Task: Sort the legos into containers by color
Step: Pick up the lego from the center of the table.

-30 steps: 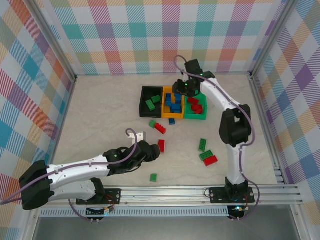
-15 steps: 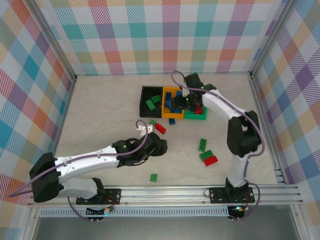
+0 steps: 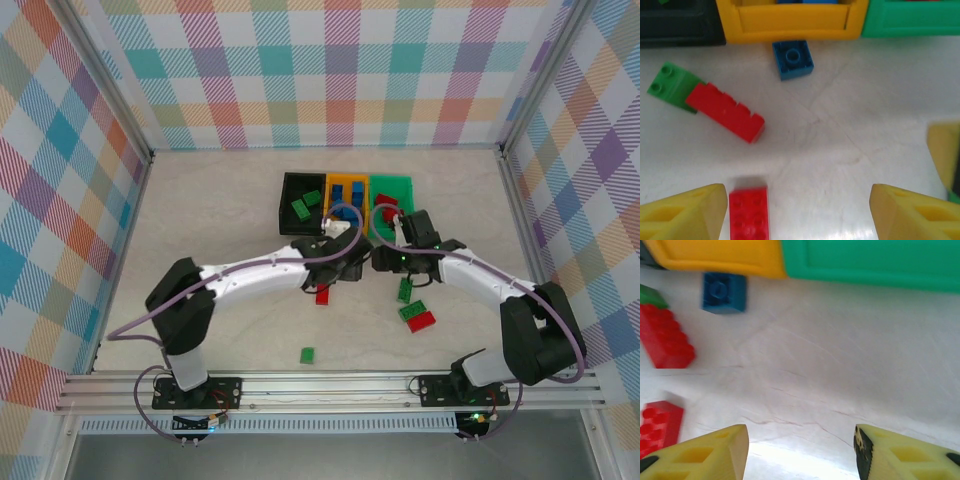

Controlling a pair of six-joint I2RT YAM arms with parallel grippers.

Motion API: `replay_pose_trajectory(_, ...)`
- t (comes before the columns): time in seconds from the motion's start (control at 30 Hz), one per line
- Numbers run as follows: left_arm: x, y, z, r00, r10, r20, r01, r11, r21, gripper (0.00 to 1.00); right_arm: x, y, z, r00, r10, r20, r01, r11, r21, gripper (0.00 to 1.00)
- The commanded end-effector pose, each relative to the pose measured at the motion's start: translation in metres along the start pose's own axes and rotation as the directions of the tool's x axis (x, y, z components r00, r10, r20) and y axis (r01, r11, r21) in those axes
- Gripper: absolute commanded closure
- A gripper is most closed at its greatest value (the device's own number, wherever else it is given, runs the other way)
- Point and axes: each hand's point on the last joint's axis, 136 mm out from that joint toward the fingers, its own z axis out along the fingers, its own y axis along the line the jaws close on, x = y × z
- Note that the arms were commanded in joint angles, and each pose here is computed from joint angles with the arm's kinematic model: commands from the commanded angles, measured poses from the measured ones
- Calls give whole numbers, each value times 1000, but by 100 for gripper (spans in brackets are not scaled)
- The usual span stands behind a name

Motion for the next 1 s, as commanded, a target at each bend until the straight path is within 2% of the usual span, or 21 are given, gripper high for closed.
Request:
replay_pose_trajectory(0.0,-7,9,17,996,61,-67,-63,997,-33,27,-15,-3,-5,990,36,134,-32,999,-31,44)
replay_pose_trajectory(0.2,-22,-4,54,992,58,-113,-57,998,10,29,-9,-14,-14,972,100,214,-93,995,-43,45)
replay_pose_trajectory(0.4,-26,-5,95,980,63,-188,-64,998,0,30,-15,-23,-33,947,111,300,-108,994,-26,45)
replay_pose_trajectory(0.7,-41,2,117,982,45,-181,-53,998,-37,32,-17,-25,-34,944,111,311,-109,994,-23,46)
replay_pose_trajectory(0.97,-36,-5,124,979,35,-199,-34,999,8,54,-17,-26,-34,943,109,313,-108,994,-20,46)
